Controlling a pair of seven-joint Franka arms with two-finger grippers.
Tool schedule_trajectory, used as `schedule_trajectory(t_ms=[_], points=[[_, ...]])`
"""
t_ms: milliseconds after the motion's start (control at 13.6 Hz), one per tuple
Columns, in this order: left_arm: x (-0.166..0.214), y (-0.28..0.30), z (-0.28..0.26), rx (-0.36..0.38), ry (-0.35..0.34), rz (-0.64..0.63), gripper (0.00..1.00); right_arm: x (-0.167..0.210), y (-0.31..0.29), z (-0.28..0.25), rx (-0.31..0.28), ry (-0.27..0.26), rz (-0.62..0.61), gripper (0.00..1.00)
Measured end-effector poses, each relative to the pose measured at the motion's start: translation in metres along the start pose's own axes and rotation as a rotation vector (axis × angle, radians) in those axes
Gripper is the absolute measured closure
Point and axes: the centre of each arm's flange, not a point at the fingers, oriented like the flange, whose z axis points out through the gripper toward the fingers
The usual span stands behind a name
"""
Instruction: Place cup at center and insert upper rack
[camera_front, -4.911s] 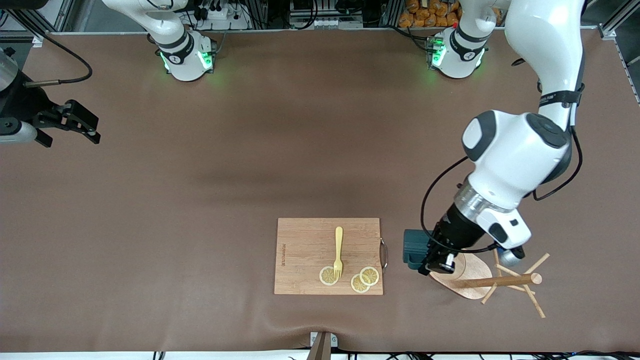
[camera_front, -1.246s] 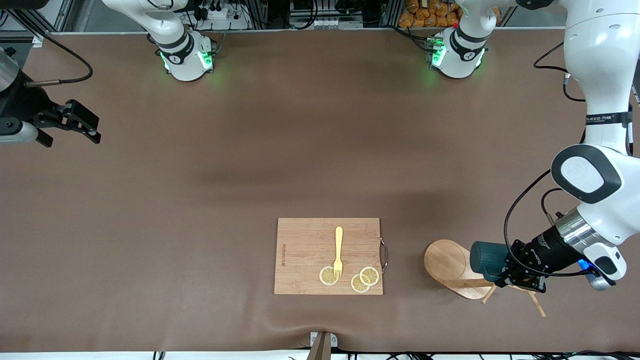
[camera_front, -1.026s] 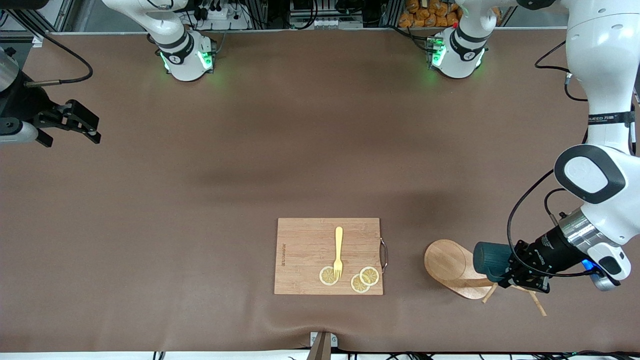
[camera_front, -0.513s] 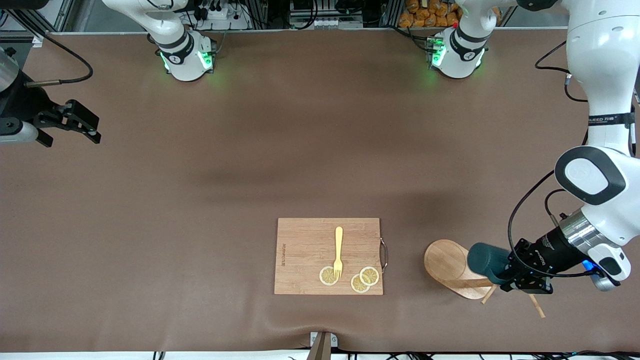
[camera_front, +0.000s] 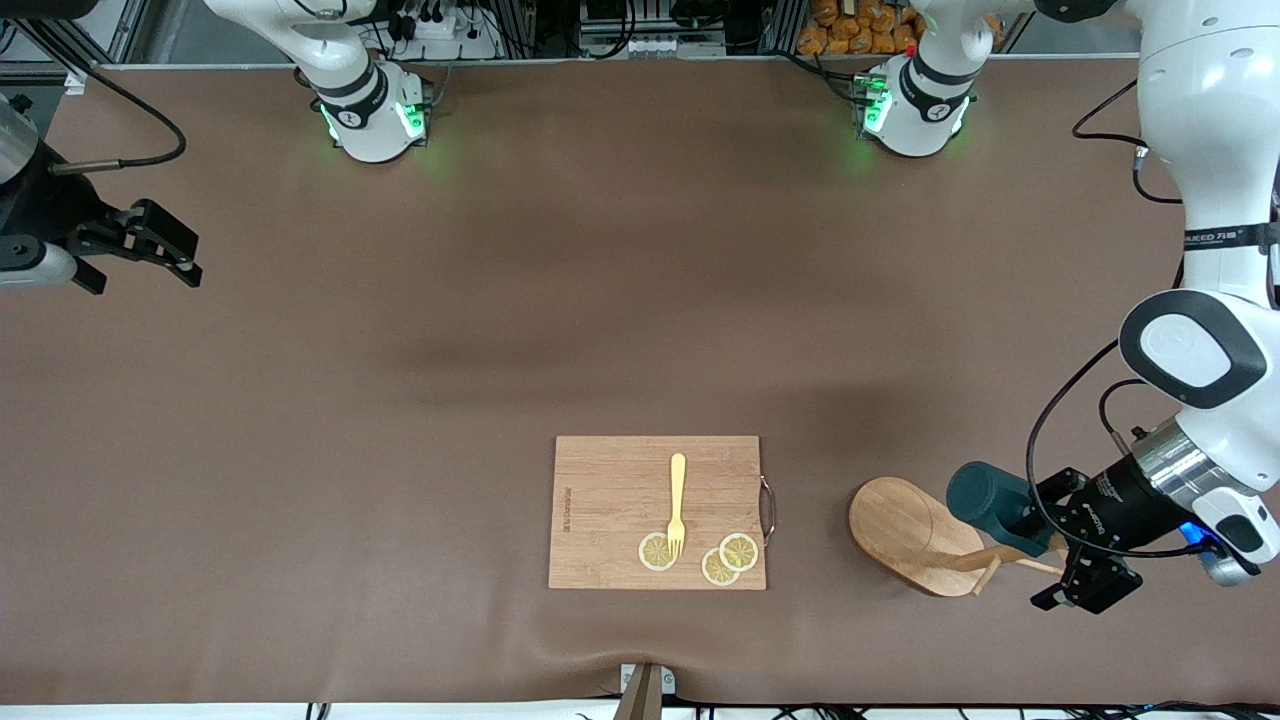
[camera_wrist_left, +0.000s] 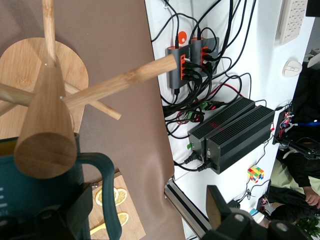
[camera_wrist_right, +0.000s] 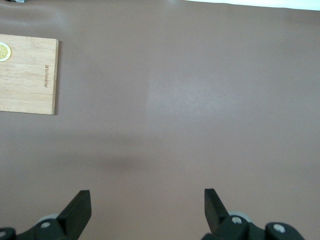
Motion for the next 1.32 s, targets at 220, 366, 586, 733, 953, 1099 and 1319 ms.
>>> schedule_trajectory(t_ms=[220,366,586,733,953,1099,1319], points=[[-0.002,0.004,-0.006,-0.01,0.002,0.005,0.0,0.0,0.0,0.0,0.0,0.0,0.0,0.0],[-0.006,0.008,-0.012,-0.018,0.003,0.011,0.0,0.0,0.0,0.0,0.0,0.0,0.0,0.0],[-0.008,0.01,-0.016,-0.023,0.003,0.014,0.0,0.0,0.0,0.0,0.0,0.0,0.0,0.0],[-0.01,0.012,-0.02,-0.02,0.019,0.049,0.0,0.0,0.0,0.0,0.0,0.0,0.0,0.0],[-0.025,0.022,-0.038,0.007,0.072,0.146,0.0,0.0,0.0,0.0,0.0,-0.001,0.0,0.0],[-0.037,0.025,-0.051,0.056,0.086,0.201,0.0,0.0,0.0,0.0,0.0,-0.002,0.0,0.0],[-0.053,0.025,-0.072,0.157,0.114,0.282,0.0,0.0,0.0,0.001,0.0,-0.003,0.0,0.0]])
